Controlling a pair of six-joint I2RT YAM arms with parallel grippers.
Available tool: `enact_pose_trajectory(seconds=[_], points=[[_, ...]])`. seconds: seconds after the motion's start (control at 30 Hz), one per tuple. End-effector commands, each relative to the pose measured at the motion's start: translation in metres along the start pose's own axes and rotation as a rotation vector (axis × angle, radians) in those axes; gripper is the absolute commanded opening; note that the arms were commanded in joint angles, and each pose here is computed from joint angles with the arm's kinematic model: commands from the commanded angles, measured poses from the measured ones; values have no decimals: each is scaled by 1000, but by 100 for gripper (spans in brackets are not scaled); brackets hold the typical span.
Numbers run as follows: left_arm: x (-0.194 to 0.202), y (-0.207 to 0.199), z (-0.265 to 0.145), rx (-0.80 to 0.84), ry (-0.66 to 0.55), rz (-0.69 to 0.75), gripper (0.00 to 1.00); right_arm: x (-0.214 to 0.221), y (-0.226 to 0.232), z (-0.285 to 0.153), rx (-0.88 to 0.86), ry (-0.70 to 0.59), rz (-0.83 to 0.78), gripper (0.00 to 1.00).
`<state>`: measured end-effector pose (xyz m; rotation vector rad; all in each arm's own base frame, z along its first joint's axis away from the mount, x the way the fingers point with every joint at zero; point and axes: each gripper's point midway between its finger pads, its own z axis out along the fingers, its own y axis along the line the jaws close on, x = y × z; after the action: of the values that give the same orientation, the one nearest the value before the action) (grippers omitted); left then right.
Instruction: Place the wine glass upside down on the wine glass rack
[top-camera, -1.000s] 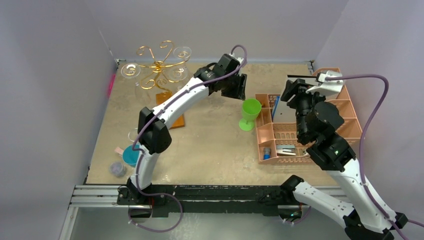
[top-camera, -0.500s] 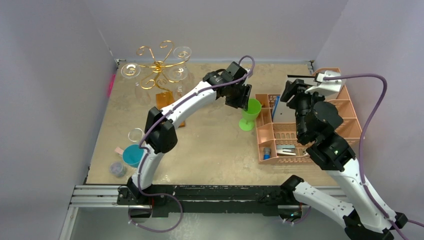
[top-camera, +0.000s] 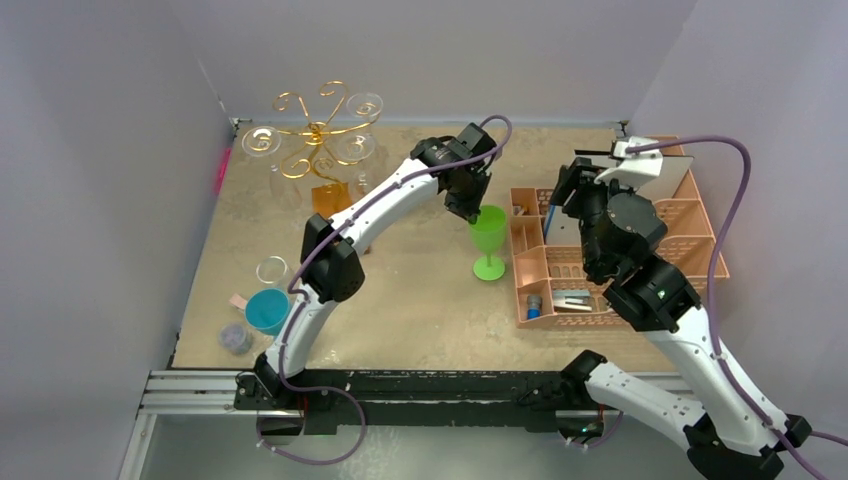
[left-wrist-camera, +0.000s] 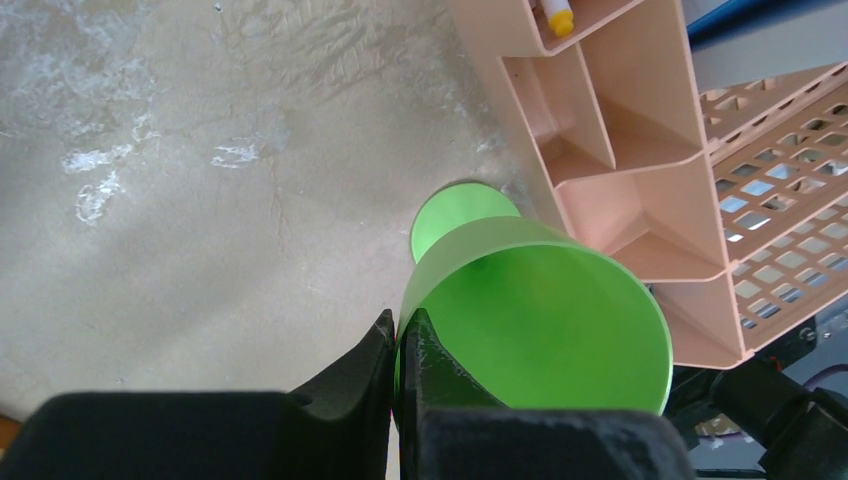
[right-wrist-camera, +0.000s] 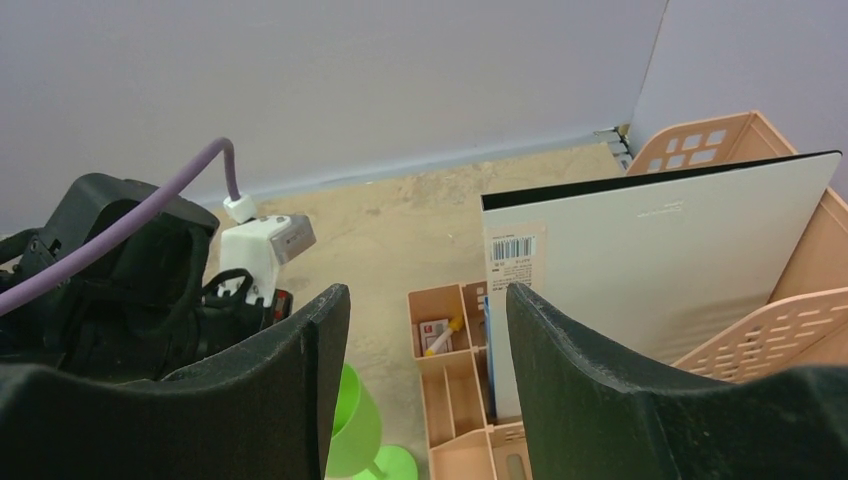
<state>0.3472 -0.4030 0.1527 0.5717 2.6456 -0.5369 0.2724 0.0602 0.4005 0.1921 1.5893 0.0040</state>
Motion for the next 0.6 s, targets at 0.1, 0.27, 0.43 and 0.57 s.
enact_pose_trajectory(seconds=[0.1,0.27,0.43,0.57], points=[[-23,-1,-45,-27,-111,73,0,-22,5,-2,-27,-38,52,61],[-35,-3,-75,-35,-195,70,0,-21,17,-5,-97,-27,67,65],[-47,-6,-110,-19,-315,57,0,-22,37,-10,-211,4,87,74],[-51,-11,-136,14,-396,27,0,-20,44,-13,-244,45,96,80]])
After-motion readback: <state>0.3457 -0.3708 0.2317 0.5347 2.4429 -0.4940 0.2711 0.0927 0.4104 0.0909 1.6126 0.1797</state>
